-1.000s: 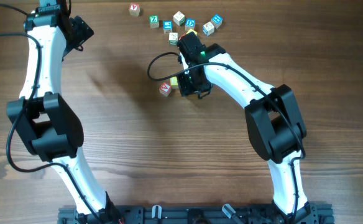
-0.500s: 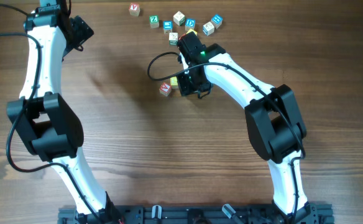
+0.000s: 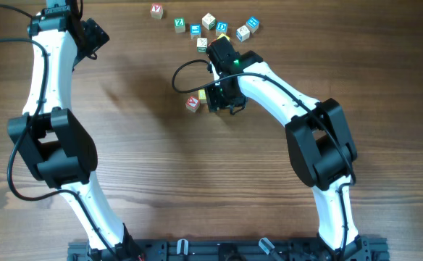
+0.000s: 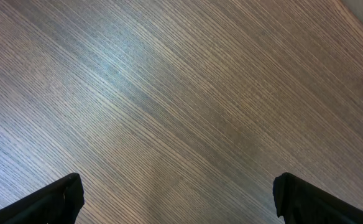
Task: Form a circle
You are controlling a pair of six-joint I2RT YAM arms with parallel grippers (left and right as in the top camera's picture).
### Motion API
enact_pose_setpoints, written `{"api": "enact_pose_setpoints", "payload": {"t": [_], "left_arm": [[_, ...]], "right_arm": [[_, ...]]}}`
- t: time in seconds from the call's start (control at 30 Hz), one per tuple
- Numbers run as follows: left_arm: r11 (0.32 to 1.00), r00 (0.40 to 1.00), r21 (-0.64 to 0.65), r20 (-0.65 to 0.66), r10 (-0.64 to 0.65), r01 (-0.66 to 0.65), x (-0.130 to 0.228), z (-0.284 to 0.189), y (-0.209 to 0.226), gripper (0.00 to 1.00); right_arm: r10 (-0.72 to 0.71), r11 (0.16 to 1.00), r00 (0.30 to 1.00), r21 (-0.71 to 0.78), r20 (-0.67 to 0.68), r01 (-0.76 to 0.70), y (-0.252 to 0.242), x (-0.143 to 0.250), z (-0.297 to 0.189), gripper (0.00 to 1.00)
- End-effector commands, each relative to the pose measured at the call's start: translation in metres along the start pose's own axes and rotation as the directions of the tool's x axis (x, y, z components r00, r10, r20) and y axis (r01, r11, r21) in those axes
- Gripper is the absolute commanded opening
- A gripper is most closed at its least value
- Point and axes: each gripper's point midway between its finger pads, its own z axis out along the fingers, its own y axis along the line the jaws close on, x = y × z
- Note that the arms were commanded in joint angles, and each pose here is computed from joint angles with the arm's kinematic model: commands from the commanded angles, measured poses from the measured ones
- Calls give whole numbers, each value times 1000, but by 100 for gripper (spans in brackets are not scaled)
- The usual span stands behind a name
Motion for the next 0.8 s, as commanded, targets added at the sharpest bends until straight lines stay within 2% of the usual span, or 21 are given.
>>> {"api": "enact_pose_setpoints", "payload": {"t": [0.0,0.13,0.3,0.37,0.47,0.57,0.63,0.77], "left_arm": [[1000,1000,-5,17,1,-1,-5,-4,1,100],[1000,1000,-5,17,1,-1,-5,-4,1,100],[1000,1000,-5,17,1,-1,-5,-4,1,100],[1000,1000,-5,17,1,-1,-5,-4,1,100],[1000,1000,-5,17,1,-1,-5,-4,1,100],[1000,1000,-5,17,1,-1,-5,-4,1,100],[1000,1000,-5,17,1,-1,-5,-4,1,100],[1000,1000,-5,17,1,-1,-5,-4,1,100]], "right_arm": [[3,1000,1000,2,5,-3,2,-2,-6,49],[19,999,998,32,67,-21,3,-20,-36,46],[27,999,986,-27,165,-23,22,-39,-77,43],[21,996,985,-85,171,-7,35,-40,-81,38],[20,986,985,-166,174,10,59,-41,-80,25],[-18,982,977,-178,211,56,81,-42,-76,4],[-43,980,971,-179,237,87,94,-42,-74,4],[-97,988,952,-85,292,127,109,-43,-63,4]]}}
